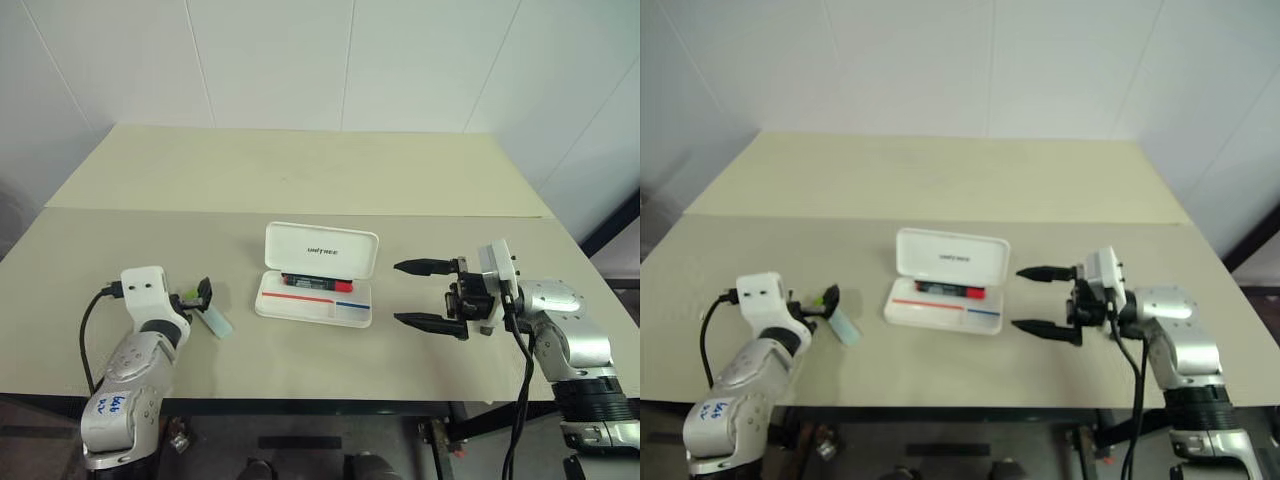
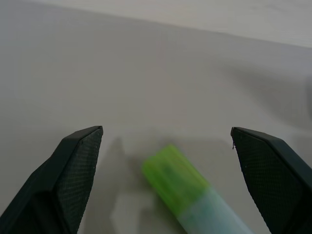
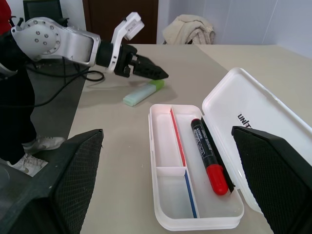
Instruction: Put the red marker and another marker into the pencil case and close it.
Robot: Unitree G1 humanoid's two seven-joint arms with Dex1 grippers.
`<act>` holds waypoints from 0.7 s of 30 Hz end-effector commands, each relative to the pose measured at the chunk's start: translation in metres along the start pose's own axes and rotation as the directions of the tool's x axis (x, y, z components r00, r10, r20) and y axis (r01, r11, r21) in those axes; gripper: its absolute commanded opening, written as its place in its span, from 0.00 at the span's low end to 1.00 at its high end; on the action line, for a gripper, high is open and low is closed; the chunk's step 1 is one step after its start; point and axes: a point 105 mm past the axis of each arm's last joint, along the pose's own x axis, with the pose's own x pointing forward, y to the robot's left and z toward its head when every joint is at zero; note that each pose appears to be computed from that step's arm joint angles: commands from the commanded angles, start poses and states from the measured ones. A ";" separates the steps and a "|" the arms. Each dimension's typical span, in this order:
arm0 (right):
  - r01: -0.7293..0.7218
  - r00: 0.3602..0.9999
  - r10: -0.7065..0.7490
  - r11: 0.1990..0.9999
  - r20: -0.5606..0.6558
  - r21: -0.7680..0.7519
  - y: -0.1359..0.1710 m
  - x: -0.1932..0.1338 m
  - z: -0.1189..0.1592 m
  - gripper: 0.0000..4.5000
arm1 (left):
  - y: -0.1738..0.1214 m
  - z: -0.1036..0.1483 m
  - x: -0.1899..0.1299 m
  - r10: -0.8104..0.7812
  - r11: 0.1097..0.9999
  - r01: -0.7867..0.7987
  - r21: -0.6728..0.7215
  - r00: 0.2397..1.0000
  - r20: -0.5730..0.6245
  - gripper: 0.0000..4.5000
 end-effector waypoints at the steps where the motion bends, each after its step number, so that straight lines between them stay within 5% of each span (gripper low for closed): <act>1: -0.029 0.999 0.030 0.999 0.028 -0.046 -0.002 0.006 0.011 0.99 | -0.013 0.008 -0.005 0.024 0.999 -0.024 -0.022 1.000 0.008 1.00; 18: -0.005 0.998 0.007 0.999 0.058 -0.033 -0.008 0.012 0.014 0.99 | 0.000 -0.028 -0.007 0.222 0.974 -0.225 0.028 0.916 -0.334 1.00; 21: 0.007 0.998 -0.005 0.999 0.059 -0.038 -0.010 0.012 0.016 1.00 | 0.000 -0.035 -0.008 0.232 0.972 -0.230 0.050 0.903 -0.362 0.79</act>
